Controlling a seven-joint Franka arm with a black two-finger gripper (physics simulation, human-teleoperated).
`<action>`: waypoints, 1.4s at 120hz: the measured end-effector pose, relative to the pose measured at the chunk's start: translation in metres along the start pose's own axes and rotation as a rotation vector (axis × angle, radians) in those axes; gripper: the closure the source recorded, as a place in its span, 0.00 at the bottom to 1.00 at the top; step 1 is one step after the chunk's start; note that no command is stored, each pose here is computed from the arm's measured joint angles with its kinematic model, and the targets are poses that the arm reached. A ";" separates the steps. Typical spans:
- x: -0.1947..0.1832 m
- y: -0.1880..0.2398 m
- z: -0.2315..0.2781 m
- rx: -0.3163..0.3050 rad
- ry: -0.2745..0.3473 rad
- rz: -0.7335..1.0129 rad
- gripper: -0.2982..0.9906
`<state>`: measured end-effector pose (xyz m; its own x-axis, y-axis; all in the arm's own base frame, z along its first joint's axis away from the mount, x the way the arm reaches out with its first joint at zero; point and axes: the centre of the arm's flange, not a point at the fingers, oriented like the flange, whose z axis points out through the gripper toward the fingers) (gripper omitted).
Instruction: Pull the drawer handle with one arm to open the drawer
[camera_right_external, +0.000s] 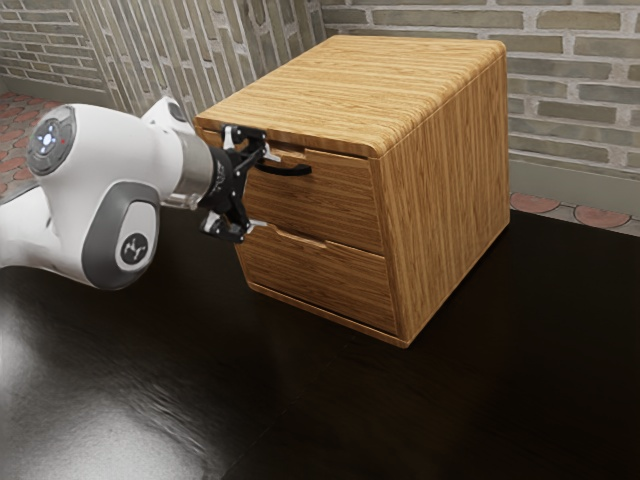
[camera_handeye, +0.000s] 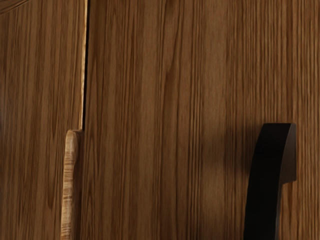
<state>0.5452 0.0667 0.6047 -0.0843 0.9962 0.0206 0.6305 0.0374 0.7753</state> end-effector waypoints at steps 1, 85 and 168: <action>0.000 0.000 0.000 0.000 0.000 0.000 0.26; -0.002 0.004 -0.031 -0.049 -0.005 0.013 0.81; 0.004 -0.031 -0.067 -0.035 -0.016 0.001 0.83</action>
<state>0.4736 0.0640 0.6233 -0.0712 0.9974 0.0111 0.6032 0.0342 0.7968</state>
